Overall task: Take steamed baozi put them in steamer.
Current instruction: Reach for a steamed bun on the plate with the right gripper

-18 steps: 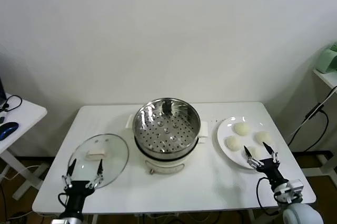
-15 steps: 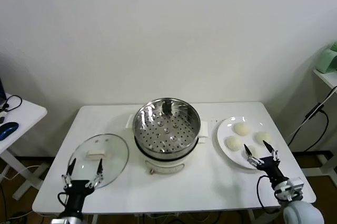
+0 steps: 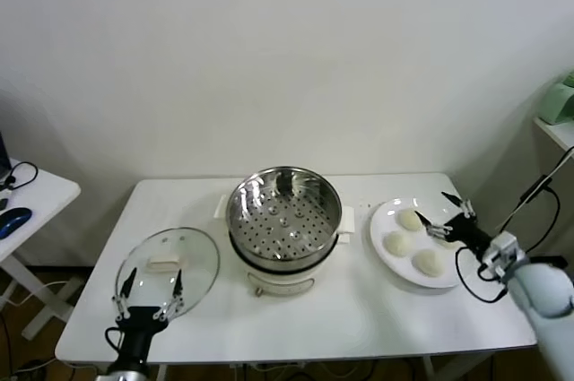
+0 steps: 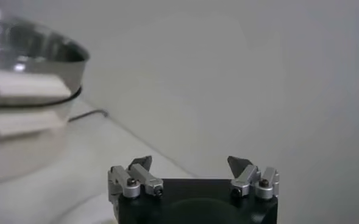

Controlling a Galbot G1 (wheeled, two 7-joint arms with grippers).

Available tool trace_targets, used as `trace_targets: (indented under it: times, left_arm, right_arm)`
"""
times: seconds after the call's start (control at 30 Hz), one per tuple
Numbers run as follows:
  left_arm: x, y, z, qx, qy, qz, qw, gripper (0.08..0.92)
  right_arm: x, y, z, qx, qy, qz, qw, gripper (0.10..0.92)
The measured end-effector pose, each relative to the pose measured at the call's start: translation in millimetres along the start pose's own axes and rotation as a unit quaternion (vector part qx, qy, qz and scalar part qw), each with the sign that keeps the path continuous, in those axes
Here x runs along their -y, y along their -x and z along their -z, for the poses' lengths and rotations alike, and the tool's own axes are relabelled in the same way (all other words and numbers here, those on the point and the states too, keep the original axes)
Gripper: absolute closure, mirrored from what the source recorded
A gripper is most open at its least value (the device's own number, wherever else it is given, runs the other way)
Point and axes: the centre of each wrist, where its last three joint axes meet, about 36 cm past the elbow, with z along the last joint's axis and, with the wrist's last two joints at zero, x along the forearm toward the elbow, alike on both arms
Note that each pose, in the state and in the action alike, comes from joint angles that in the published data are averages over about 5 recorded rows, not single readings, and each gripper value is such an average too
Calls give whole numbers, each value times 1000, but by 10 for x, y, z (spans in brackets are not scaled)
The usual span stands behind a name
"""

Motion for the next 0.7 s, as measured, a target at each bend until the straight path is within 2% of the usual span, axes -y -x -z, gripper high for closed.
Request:
trace_targets:
  times: [0.13, 0.27, 0.5, 0.7]
  left_arm:
    - [13, 12, -11, -1, -5, -1, 1000, 177]
    - [20, 31, -29, -3, -9, -1, 1000, 177]
    - [23, 66, -49, -6, -9, -1, 1000, 177]
    - [6, 117, -20, -5, -8, 2, 1000, 177]
  right_arm:
    - [419, 145, 185, -39, -82, 70, 993, 200]
    - [745, 325, 420, -82, -174, 144, 971, 200]
    - [1164, 716, 853, -168, -308, 247, 903, 200]
    - [1315, 1114, 1038, -236, -365, 303, 848, 200]
